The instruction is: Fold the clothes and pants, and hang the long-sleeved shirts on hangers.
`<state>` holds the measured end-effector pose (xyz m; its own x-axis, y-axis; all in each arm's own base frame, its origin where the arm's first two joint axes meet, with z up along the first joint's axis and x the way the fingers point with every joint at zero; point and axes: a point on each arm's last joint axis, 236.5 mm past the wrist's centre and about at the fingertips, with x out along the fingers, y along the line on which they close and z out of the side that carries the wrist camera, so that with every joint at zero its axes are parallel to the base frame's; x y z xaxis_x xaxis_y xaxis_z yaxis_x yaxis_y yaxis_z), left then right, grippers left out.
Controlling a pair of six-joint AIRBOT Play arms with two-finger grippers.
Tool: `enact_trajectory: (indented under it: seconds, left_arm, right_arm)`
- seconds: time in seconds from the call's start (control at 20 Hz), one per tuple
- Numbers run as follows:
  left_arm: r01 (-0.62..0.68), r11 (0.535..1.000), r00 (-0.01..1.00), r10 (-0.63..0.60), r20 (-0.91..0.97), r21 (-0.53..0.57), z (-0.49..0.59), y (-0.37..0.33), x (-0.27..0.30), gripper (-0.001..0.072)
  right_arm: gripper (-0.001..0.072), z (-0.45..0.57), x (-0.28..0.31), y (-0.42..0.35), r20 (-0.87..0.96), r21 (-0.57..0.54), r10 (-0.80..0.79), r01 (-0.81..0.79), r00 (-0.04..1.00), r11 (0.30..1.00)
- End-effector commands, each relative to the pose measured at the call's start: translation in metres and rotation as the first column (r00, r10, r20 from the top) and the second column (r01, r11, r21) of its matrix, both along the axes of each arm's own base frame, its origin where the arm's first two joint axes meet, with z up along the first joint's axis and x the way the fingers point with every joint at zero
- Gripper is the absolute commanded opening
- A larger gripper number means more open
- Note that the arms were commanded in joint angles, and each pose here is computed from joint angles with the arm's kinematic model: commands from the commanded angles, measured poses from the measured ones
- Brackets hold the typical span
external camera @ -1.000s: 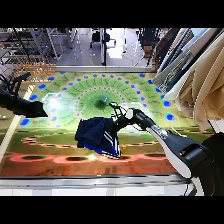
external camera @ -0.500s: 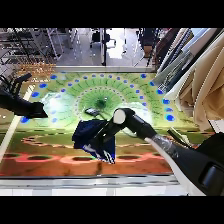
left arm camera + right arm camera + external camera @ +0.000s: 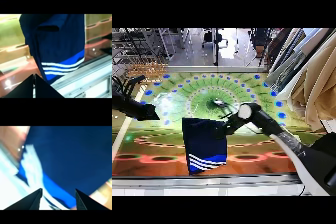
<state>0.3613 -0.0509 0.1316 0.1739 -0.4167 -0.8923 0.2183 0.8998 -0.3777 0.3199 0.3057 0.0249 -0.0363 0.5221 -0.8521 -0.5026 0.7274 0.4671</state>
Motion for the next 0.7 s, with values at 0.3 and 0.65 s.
enact_trajectory:
  seconds: [0.3, 0.65]
  left_arm:
    - [0.012, 1.000, 1.000, -0.012, -0.004, 0.002, 0.000, 0.000, -0.002, 0.0008]
    - [0.012, 1.000, 1.000, -0.012, -0.005, 0.001, 0.000, 0.000, -0.002, 0.0008]
  right_arm:
    - [0.0574, -0.096, 0.035, -0.045, -0.284, 0.198, -0.292, 0.354, 0.913, 0.914]
    - [0.0420, -0.115, 0.059, 0.020, -0.429, 0.286, -0.171, 0.313, 0.887, 0.906]
